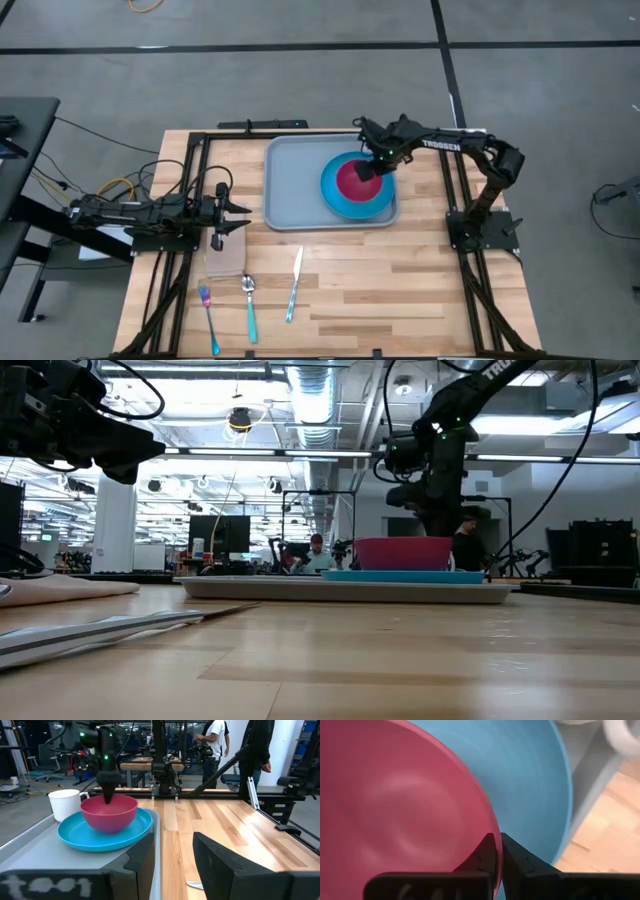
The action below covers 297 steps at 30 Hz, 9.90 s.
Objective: Set up tray
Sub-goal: Put the dark pink bowl on the blue plate, then put the light brown napkin on the gray tray
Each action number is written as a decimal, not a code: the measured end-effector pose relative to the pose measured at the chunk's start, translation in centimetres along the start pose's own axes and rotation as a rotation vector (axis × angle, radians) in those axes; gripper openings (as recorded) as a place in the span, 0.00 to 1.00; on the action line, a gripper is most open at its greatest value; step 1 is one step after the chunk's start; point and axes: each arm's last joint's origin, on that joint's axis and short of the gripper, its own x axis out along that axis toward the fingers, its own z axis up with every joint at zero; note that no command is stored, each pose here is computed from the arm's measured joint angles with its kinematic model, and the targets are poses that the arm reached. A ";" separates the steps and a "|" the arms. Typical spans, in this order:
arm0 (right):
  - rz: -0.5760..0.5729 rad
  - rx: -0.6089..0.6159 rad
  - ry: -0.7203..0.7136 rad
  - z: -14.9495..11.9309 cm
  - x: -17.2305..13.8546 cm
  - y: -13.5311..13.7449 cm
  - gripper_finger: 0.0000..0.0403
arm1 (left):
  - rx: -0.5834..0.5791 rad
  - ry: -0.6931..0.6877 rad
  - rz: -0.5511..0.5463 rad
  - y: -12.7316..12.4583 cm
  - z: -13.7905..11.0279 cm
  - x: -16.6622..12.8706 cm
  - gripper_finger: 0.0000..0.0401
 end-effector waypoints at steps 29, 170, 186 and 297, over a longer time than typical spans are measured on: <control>0.036 -0.059 -0.216 -2.0 -5.1 1.5 0.37 | 0.000 0.000 0.000 0.0 0.0 0.0 0.30; 0.836 -0.669 -1.010 -22.7 1.7 -7.2 0.30 | -0.650 -0.036 -0.083 -0.2 0.6 0.0 0.30; 0.835 -0.669 -1.009 -22.7 1.7 -7.2 0.31 | -0.954 -0.006 -0.035 -0.1 2.0 -0.1 0.30; 0.835 -0.670 -1.008 -22.7 1.7 -7.2 0.31 | -1.065 0.557 0.953 10.4 2.7 13.2 0.00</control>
